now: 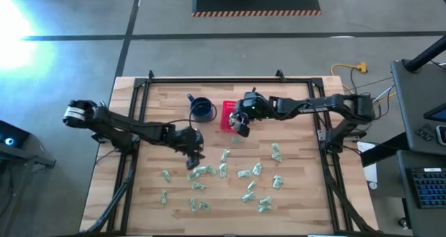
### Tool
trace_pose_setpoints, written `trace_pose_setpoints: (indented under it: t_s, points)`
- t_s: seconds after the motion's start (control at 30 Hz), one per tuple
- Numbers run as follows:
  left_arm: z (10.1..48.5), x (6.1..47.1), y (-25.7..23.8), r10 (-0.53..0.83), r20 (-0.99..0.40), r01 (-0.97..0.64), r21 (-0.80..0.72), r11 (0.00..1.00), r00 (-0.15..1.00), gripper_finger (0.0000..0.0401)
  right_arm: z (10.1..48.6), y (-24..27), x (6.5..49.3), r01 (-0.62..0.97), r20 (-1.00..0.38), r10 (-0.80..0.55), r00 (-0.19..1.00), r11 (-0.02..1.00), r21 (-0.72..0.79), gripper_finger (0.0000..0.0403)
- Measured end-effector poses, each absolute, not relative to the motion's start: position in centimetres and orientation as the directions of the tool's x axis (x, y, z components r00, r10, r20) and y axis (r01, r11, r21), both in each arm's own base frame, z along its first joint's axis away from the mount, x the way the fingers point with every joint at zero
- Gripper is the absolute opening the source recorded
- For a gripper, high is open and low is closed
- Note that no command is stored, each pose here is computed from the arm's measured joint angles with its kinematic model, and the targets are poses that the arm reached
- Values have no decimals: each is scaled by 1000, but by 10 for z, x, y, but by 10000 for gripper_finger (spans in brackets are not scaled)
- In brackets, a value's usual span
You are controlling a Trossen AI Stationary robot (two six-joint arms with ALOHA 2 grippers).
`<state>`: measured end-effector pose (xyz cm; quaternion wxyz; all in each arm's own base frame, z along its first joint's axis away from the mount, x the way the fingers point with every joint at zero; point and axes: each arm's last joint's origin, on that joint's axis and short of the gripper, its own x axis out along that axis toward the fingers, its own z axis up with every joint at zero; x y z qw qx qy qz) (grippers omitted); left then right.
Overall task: Pick and place Stevia / Truvia into bins
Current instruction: Put the stevia packet into the basket
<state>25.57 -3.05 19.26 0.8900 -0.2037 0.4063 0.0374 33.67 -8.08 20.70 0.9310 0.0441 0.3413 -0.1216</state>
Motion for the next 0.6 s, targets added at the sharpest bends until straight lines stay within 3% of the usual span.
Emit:
trace_pose_setpoints:
  t_s: [0.13,0.4,0.6]
  points:
    - [188,255,-41,-160,-755,-186,-350,918,635,158,199,-84,352,239,-665,-169,727,971,16,44]
    - [169,254,-61,-196,-812,-142,-323,936,550,158,195,-94,360,263,-725,-174,666,965,10,137]
    - [158,256,-70,-213,-830,-134,-324,937,515,158,215,-94,353,223,-693,-161,703,975,0,175]
